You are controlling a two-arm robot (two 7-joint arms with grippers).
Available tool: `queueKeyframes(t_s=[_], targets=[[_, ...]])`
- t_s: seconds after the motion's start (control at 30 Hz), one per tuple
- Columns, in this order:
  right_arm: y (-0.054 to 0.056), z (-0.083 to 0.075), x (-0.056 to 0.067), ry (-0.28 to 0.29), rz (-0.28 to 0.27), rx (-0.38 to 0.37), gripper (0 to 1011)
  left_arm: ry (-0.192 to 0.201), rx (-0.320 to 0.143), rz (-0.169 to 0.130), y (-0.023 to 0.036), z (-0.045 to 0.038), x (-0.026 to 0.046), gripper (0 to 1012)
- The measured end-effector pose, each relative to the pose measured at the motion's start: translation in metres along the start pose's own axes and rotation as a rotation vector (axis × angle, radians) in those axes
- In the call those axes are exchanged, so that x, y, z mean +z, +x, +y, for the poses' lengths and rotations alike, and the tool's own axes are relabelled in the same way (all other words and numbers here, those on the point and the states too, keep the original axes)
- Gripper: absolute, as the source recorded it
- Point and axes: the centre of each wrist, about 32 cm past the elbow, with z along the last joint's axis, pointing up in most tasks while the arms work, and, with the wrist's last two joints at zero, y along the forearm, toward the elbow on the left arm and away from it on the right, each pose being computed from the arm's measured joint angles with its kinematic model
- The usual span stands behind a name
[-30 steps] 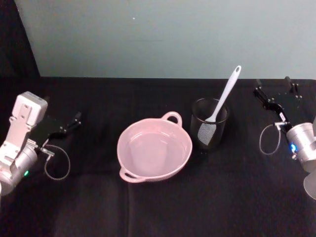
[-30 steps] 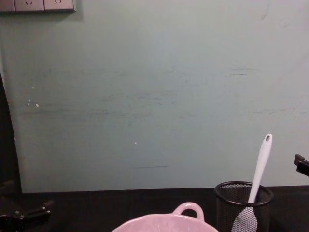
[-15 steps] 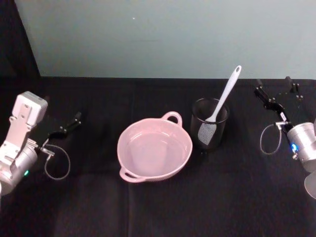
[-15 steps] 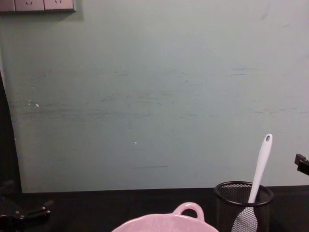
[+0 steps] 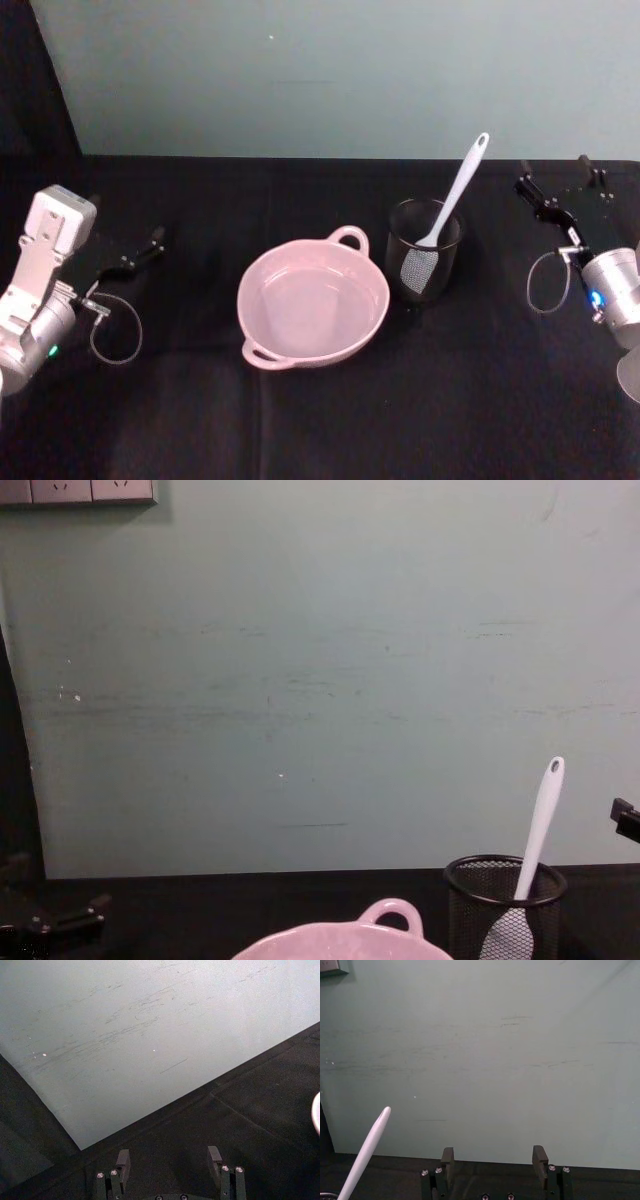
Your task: Use the one hand to pick up the spoon and stir the clear water in the bowl.
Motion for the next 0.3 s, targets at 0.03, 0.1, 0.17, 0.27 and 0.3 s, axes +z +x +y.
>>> queueKeyframes(t_s=[0.03,0.1,0.17,0.27,0.3], targets=[[0.0000,0.0000,0.0000,0.000,0.000,0.000,1003,0.000,0.000,0.000,0.0000,0.0000,0.0000,1011],[0.0001,0.0000,0.0001,0.000,0.000,0.000,1003,0.000,0.000,0.000,0.0000,0.0000,0.0000,1011],[0.0001,0.0000,0.0001,0.000,0.000,0.000,1003,0.000,0.000,0.000,0.0000,0.0000,0.0000,1011],[0.0002,0.0000,0.0002,0.000,0.001,0.000,1003,0.000,0.000,0.000,0.0000,0.0000,0.0000,1011],[0.0001,0.0000,0.0002,0.000,0.001,0.001,1003,0.000,0.000,0.000,0.0000,0.0000,0.0000,1011]])
